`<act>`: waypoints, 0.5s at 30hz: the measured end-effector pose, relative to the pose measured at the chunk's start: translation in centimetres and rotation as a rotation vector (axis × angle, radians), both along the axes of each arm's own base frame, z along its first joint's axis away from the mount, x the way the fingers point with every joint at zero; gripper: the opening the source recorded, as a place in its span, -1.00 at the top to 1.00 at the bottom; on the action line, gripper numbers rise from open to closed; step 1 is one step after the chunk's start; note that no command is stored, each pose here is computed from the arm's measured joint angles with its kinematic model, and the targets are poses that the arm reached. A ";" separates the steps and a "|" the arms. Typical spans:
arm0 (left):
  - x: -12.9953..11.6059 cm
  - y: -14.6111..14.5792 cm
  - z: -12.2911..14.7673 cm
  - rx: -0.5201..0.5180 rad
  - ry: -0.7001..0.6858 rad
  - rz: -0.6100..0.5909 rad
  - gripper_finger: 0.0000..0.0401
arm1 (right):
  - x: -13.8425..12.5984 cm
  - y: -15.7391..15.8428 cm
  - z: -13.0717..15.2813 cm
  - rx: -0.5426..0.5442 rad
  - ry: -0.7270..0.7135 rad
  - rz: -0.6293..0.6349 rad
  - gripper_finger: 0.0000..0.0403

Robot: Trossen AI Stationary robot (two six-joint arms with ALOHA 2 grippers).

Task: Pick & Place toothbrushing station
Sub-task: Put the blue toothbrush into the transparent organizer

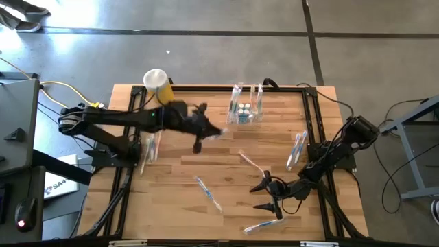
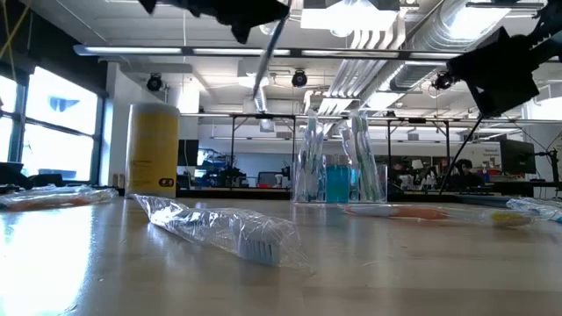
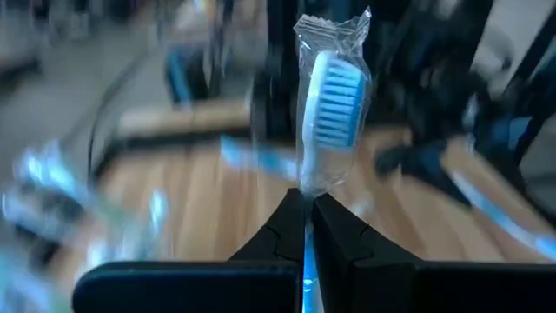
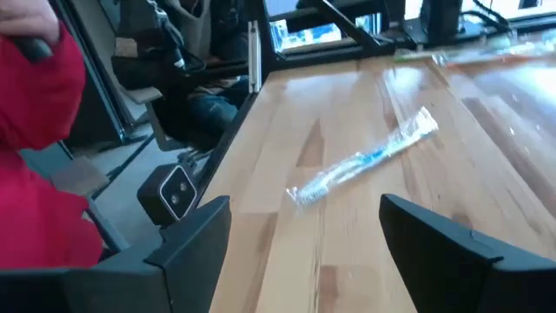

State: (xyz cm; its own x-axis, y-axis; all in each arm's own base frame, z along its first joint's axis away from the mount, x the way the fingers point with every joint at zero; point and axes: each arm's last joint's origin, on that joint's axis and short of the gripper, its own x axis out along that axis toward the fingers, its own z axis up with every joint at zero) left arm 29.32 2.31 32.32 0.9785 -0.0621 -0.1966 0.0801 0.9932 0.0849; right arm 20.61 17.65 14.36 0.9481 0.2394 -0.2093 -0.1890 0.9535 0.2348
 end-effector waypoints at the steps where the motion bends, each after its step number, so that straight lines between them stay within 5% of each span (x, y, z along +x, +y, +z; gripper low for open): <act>1: 0.2 0.9 -0.4 0.004 -0.064 -0.012 1.00 | 0.0 0.0 0.1 -0.006 -0.006 0.002 -0.42; 15: 2.6 12.2 -8.4 -0.084 -0.427 0.085 1.00 | 0.1 -0.2 0.0 0.021 0.000 -0.084 -0.42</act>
